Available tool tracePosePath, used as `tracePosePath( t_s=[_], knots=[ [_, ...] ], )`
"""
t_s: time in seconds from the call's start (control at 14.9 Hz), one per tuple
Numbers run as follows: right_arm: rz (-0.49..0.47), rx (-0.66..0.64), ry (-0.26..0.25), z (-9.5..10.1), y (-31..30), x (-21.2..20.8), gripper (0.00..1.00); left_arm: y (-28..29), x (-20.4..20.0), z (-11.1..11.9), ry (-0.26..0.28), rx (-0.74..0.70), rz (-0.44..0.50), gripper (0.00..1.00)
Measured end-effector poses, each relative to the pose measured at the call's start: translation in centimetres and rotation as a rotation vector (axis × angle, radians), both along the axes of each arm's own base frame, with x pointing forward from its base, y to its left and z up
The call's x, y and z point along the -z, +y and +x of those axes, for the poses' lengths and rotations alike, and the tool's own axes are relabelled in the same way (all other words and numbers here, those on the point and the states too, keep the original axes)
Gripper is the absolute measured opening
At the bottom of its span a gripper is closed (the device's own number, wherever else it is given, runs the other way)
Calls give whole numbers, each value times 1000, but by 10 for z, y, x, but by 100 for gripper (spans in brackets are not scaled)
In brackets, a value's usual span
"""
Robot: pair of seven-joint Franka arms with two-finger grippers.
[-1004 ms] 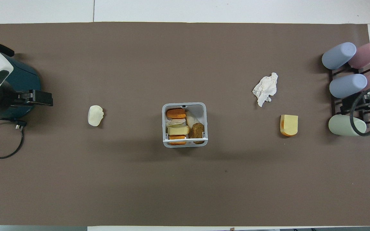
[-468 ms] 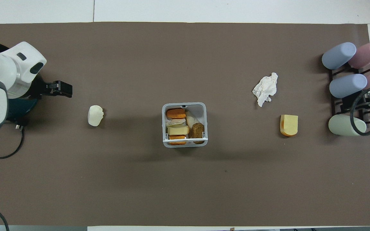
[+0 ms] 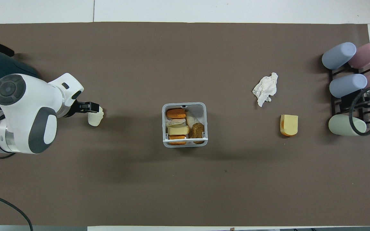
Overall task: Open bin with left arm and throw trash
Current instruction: 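Reach and grasp the cream-white lump with the left gripper, then carry the white lump over the open bin with the left gripper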
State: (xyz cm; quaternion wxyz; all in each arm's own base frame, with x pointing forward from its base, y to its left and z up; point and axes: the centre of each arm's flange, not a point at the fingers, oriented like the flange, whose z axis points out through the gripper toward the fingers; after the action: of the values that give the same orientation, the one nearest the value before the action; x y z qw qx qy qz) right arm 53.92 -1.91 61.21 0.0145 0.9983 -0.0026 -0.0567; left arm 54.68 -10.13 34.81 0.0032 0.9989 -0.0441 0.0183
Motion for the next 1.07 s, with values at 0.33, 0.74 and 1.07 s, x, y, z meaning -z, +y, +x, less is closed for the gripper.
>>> tracePosePath(
  t_s=[0.33,0.74,1.07],
  knots=[
    [0,3,-2,0,-1,0,100,-5,29,-16,-62,9,-13,44],
    [0,12,-2,0,-7,0,100,-34,-5,-19,-63,-18,-20,9],
    [0,12,-2,0,-7,0,100,-118,-91,-25,-38,-87,-67,6]
  ],
)
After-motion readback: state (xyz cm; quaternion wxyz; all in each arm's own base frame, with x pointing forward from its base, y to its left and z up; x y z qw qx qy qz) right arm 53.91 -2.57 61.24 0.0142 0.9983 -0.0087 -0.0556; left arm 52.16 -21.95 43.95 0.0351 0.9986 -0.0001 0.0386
